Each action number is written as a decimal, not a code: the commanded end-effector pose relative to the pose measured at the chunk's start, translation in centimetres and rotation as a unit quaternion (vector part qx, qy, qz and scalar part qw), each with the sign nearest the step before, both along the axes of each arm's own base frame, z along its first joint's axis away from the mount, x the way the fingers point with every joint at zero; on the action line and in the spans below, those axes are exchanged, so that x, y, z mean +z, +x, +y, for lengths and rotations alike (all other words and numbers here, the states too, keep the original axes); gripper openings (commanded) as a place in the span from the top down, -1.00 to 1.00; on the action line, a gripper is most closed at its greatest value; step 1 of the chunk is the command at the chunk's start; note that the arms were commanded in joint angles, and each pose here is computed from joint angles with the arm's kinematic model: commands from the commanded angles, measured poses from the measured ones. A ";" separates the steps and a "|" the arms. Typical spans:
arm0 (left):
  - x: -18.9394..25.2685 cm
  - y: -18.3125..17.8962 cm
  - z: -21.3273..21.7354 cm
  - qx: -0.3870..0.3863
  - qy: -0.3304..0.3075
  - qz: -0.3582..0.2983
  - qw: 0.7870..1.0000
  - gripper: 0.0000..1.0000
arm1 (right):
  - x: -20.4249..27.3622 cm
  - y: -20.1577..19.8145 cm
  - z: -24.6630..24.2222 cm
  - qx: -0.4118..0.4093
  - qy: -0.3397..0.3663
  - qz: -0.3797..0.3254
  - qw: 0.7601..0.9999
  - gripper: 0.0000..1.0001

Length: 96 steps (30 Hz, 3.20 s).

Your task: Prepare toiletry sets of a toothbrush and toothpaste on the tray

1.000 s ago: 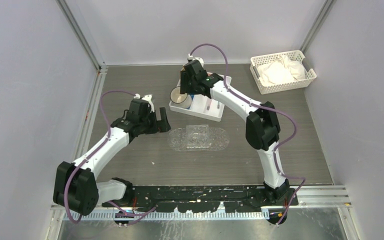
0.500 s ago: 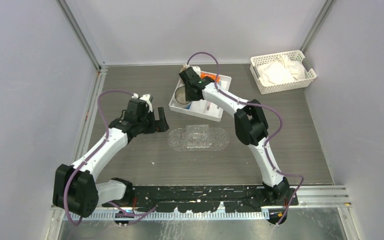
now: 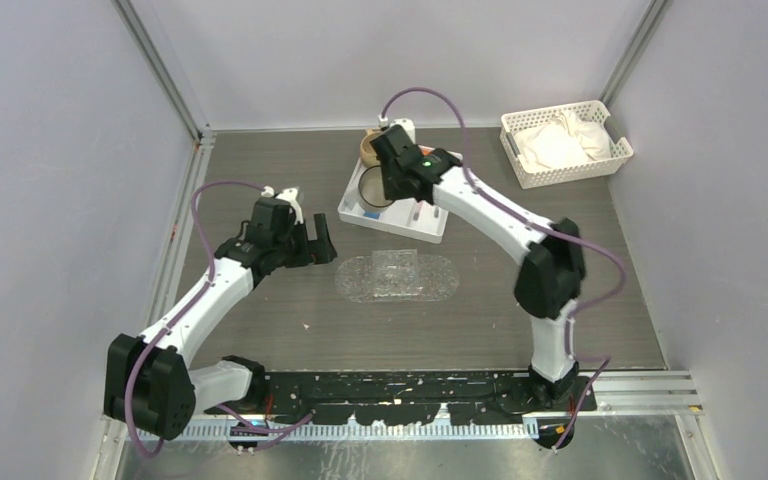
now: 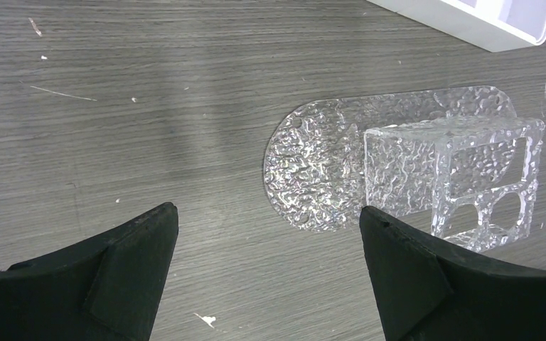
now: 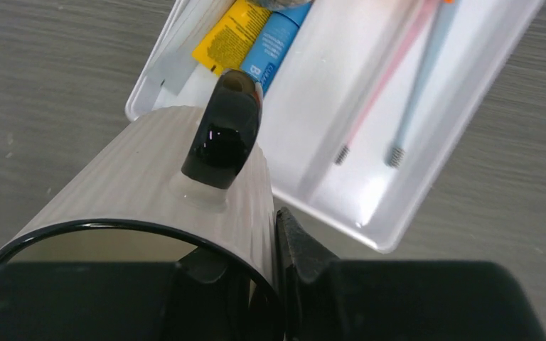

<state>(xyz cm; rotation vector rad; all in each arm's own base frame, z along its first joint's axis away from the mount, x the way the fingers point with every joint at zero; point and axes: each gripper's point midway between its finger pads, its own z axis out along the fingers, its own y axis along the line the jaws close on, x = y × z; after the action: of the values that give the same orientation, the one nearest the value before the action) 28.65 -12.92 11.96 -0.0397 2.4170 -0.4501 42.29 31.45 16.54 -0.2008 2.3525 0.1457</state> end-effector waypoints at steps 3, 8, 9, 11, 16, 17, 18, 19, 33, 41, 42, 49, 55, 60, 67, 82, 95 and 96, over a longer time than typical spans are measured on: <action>0.8 0.0 0.1 -0.006 -0.004 -0.015 1.000 -1.00 | 11.5 -7.9 -8.6 -0.012 -0.006 -0.064 0.998 0.99; 1.1 0.0 0.0 -0.008 -0.008 -0.016 1.000 -0.99 | 6.0 -13.8 -14.8 -0.051 -0.043 0.031 0.997 0.99; 1.1 -0.1 -0.1 -0.009 -0.008 -0.016 1.000 -1.00 | 5.2 -14.6 -15.7 -0.060 -0.038 0.042 0.997 0.99; 1.2 0.0 -0.1 -0.009 -0.010 -0.017 1.000 -0.99 | 3.0 -15.8 -16.7 -0.063 -0.024 0.074 0.995 0.99; 1.2 -0.1 -0.3 -0.013 -0.013 -0.013 1.000 -1.00 | -1.8 -17.3 -16.5 -0.033 0.015 0.151 0.988 0.99; 1.2 -0.2 -0.3 -0.013 -0.013 -0.013 1.000 -1.00 | -2.5 -17.3 -16.3 -0.029 0.020 0.161 0.986 0.99; 1.2 -0.2 -0.2 -0.012 -0.012 -0.013 1.000 -1.00 | -3.1 -17.3 -16.1 -0.024 0.025 0.169 0.985 0.99; 1.2 -0.3 -0.1 -0.012 -0.011 -0.014 1.000 -1.00 | -3.6 -17.3 -15.8 -0.020 0.031 0.176 0.984 0.99; 1.1 -0.2 -0.1 -0.011 -0.008 -0.013 1.000 -0.99 | -7.2 -14.9 -14.3 -0.014 0.023 0.202 0.979 0.99; 0.7 0.0 -0.1 -0.011 -0.007 -0.011 1.000 -1.00 | -7.3 -13.3 -14.1 -0.024 0.013 0.186 0.982 0.99; 0.7 0.0 -0.1 -0.010 -0.006 -0.011 1.000 -1.00 | -7.3 -13.1 -14.1 -0.025 0.013 0.186 0.982 0.98; 0.5 -0.1 0.0 -0.009 -0.005 -0.010 1.000 -0.99 | -7.8 -12.1 -13.9 -0.029 0.003 0.184 0.982 0.89; 0.4 0.0 0.0 -0.009 -0.005 -0.011 1.000 -1.00 | -8.5 -11.7 -14.2 -0.034 -0.010 0.183 0.982 0.74; 0.5 0.0 0.0 -0.009 -0.005 -0.011 1.000 -0.99 | -8.3 -11.5 -14.4 -0.037 -0.014 0.174 0.984 0.22; 0.4 -0.1 0.0 -0.008 -0.006 -0.010 1.000 -0.99 | -5.7 -11.7 -15.2 -0.048 -0.012 0.149 0.988 -0.30; 5.1 5.5 -4.5 -0.071 -0.085 -0.066 0.992 -0.99 | 8.5 -7.3 -15.5 -0.093 0.049 -0.029 0.994 -0.68; 8.1 22.5 -7.3 -0.034 -0.119 -0.115 0.986 -0.65 | 2.7 -11.5 -16.9 -0.078 0.040 0.016 0.996 -0.62; 7.8 23.6 -7.4 -0.031 -0.118 -0.119 0.985 -0.64 | 2.4 -11.7 -17.0 -0.079 0.037 0.018 0.996 -0.61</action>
<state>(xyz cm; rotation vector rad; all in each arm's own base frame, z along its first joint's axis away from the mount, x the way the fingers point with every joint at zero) 48.66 -19.77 20.08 0.0071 2.1609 -0.7314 30.61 14.44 17.16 0.0098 2.4617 0.1066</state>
